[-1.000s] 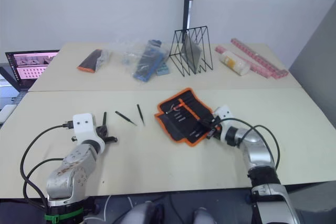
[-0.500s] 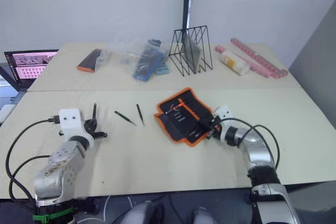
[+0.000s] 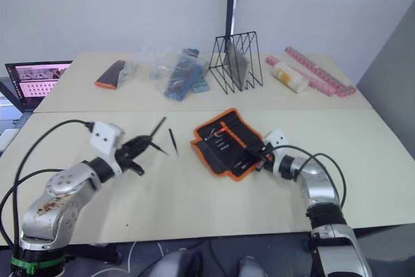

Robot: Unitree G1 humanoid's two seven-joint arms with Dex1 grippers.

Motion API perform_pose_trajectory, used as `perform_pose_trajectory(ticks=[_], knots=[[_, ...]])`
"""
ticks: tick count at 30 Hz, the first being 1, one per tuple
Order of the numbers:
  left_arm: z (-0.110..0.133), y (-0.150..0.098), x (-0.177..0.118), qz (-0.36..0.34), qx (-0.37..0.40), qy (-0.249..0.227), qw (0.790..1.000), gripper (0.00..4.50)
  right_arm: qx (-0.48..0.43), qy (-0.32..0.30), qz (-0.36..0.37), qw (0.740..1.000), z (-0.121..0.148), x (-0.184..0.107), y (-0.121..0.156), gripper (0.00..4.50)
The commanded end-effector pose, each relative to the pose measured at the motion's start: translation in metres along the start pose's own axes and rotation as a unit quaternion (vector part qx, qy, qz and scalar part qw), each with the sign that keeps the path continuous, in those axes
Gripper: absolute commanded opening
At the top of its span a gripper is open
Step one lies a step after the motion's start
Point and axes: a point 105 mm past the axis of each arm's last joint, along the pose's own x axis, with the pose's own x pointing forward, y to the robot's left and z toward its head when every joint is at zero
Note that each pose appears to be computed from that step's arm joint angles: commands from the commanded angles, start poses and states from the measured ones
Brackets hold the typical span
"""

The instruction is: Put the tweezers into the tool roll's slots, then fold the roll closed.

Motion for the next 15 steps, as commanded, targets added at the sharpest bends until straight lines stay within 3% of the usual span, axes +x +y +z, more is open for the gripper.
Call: perform_pose_trajectory(ticks=[1,10,15], knots=[[0.010,-0.027,0.006,-0.076,0.027,-0.001,0.997,0.07,0.008,0.023,-0.011,1.000,-0.012,-0.001,-0.003,0.00],[0.010,-0.034,0.020,-0.113,0.034,0.045,0.992,0.07,0.005,0.027,-0.008,1.000,-0.014,-0.001,-0.003,0.00],[0.020,-0.053,0.033,-0.170,0.051,0.062,0.982,0.07,0.005,0.027,-0.011,1.000,-0.015,-0.007,-0.003,0.00]])
